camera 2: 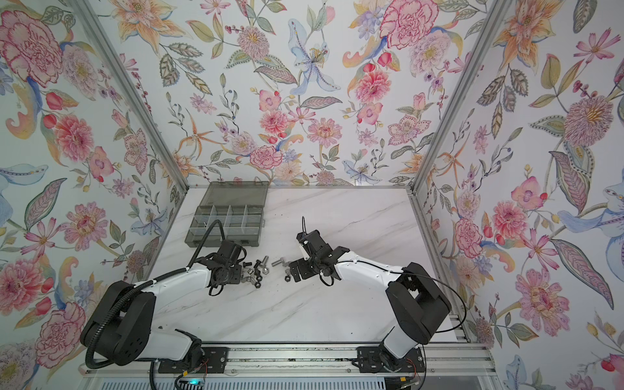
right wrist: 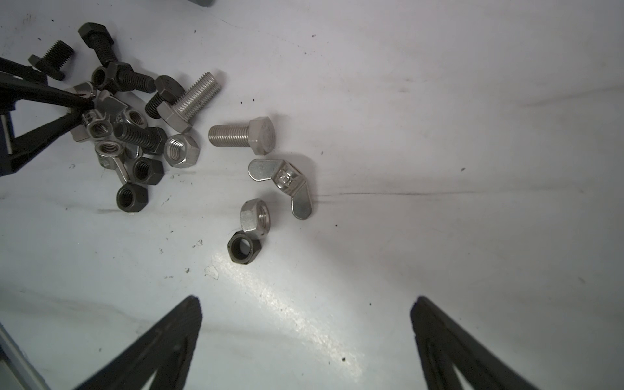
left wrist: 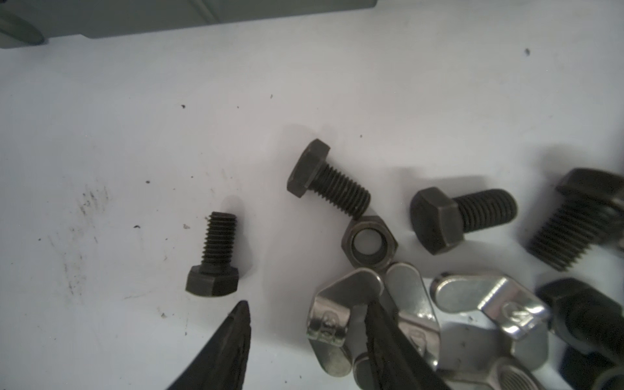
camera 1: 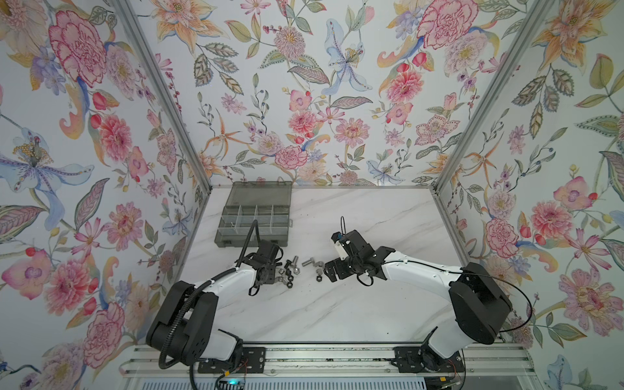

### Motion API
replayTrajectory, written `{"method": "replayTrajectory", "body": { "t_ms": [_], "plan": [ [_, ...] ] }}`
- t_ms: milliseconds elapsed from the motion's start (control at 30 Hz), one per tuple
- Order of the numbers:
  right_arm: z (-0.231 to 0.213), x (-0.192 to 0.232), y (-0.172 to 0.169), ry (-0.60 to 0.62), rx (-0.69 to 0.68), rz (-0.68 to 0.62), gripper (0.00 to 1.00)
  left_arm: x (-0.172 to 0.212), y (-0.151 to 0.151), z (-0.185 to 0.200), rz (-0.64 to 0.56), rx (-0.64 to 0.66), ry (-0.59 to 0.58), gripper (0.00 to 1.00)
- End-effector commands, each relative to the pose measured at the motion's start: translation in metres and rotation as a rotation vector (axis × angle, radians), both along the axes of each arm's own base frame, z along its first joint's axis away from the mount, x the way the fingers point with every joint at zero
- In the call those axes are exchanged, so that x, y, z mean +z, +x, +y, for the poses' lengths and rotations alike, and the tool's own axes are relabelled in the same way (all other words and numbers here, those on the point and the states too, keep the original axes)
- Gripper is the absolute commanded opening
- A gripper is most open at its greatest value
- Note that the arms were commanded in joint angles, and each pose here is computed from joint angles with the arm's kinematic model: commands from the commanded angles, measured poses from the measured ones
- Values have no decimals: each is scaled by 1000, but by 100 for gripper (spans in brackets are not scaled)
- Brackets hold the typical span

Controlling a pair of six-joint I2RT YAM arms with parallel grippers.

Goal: Sort the screws and nuts into containers
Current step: 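Close the left gripper on the silver wing nut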

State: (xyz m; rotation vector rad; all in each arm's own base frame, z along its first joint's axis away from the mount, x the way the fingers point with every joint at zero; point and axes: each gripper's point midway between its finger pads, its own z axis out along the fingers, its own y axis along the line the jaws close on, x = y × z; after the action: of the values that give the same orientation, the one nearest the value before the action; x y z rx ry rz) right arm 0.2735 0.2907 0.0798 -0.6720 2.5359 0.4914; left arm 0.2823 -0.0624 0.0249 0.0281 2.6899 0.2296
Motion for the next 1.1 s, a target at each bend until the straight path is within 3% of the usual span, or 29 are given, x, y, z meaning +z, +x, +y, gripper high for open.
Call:
{"method": "replayTrajectory", "body": {
  "t_ms": [0,433,1067],
  "plan": [
    [4,0,1,-2,-3,4,99,2,8,-6,-17,-6,-10,56],
    [4,1,2,-5,-2,0,99,-13,4,-8,16,-12,-19,41],
    [7,-2,1,-9,5,10,99,-16,-9,-4,23,17,-37,34]
  ]
}}
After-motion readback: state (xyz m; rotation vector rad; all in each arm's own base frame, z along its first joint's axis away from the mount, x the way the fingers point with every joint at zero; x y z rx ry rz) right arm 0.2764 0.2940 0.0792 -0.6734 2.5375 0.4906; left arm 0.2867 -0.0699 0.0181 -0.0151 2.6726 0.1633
